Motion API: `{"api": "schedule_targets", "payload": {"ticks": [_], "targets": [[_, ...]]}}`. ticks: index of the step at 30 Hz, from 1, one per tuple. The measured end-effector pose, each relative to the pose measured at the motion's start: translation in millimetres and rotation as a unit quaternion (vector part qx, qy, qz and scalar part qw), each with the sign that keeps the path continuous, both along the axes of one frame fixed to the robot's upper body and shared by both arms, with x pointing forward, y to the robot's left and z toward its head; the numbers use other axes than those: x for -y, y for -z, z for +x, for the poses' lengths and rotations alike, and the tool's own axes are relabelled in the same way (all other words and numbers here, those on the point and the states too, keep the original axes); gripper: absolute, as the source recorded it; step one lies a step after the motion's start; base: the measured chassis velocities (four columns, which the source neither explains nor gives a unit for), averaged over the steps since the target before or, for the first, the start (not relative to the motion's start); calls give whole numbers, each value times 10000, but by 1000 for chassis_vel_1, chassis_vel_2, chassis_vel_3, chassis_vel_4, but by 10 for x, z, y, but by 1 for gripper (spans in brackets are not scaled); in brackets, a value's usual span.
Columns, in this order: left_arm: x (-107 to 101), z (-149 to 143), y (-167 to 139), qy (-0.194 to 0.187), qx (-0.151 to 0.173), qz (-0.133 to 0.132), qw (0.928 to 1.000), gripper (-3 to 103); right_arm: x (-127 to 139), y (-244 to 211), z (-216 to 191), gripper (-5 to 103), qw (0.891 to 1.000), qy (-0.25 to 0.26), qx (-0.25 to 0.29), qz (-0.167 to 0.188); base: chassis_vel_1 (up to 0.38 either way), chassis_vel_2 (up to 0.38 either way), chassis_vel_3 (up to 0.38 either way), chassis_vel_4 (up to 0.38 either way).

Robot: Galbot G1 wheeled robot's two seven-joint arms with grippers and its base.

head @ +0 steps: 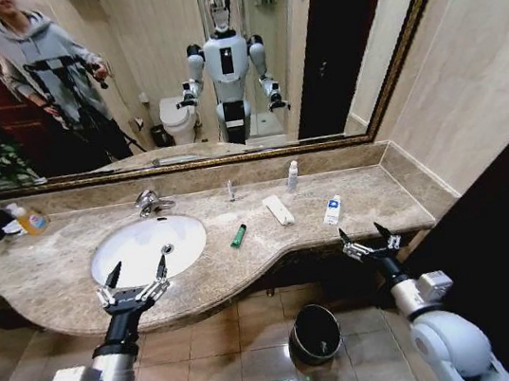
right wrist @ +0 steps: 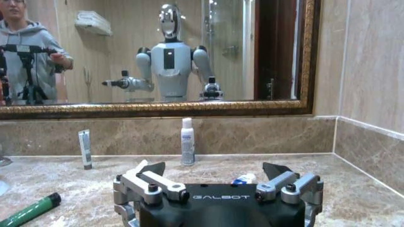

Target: Pick up the trash from the sink and place it in the trash bin.

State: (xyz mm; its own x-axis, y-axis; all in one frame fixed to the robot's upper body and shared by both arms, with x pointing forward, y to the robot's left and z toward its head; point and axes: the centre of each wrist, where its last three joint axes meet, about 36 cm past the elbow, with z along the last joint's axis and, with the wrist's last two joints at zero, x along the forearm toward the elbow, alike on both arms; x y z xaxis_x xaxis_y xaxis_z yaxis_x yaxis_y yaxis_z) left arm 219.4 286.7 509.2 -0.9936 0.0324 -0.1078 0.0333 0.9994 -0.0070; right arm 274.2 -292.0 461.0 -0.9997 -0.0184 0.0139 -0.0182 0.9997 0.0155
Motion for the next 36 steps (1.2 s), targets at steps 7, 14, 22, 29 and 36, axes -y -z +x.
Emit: {"api": "schedule_targets", "payload": {"ticks": [7,14,22,29,36], "targets": [[0,0,0,0,0,0,10000,100,10,15,82,100,10000,-12,53,28,0,0,0,0],[0,0,0,0,1,0,10000,100,24,-7,104,100,9999,-91,72,-2,0,0,0,0],[0,0,0,0,0,0,10000,100,28,15,136,100,9999,-148,81,-22,0,0,0,0],[0,0,0,0,0,0,10000,100,256,262,605,100,9994,-113,-110,-293,0,0,0,0],[0,0,0,0,0,0,10000,100,532,348,1030,100,9980,26,-335,-539,0,0,0,0]]}}
